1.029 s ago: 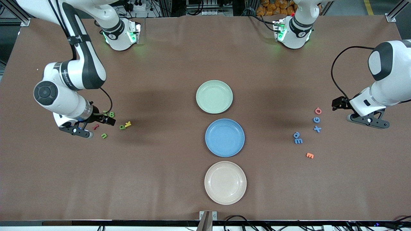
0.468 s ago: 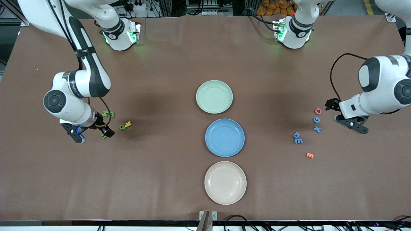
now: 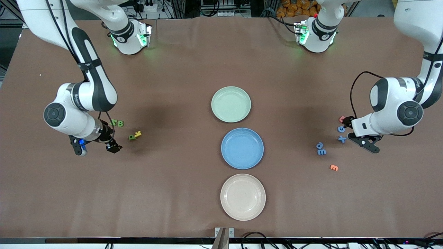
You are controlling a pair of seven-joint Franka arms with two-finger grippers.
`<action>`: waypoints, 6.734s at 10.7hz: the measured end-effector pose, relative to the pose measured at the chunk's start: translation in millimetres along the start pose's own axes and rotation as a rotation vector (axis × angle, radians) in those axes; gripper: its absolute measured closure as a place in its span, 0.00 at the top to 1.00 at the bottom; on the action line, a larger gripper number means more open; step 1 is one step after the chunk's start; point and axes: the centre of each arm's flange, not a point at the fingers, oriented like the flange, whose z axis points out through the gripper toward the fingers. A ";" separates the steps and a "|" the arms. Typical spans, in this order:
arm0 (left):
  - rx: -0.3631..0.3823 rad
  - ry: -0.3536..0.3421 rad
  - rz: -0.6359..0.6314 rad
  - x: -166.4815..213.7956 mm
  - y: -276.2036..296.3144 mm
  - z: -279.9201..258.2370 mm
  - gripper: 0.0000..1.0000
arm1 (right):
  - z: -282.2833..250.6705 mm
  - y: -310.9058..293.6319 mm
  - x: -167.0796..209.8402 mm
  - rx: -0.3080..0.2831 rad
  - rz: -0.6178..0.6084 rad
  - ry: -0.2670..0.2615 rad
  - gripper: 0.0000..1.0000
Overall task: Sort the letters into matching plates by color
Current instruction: 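Lower the left gripper to blue X while the right gripper nears green p, then grasp blue X with the left gripper while the right gripper grasps green p, then drop blue X on the blue plate while the right gripper carries green p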
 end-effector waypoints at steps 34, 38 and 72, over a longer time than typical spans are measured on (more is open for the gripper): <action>0.026 0.130 -0.043 -3.2 -16.7 86.3 0.42 | 81.3 11.9 -27.8 -0.102 0.176 -0.050 0.55; 0.020 0.132 -0.075 -2.2 -8.0 84.6 0.11 | 81.9 12.4 -27.9 -0.101 0.176 -0.050 0.52; -0.220 0.332 -0.502 262.8 320.4 -20.1 0.41 | -30.5 -39.0 -151.5 0.053 -0.097 -0.097 0.27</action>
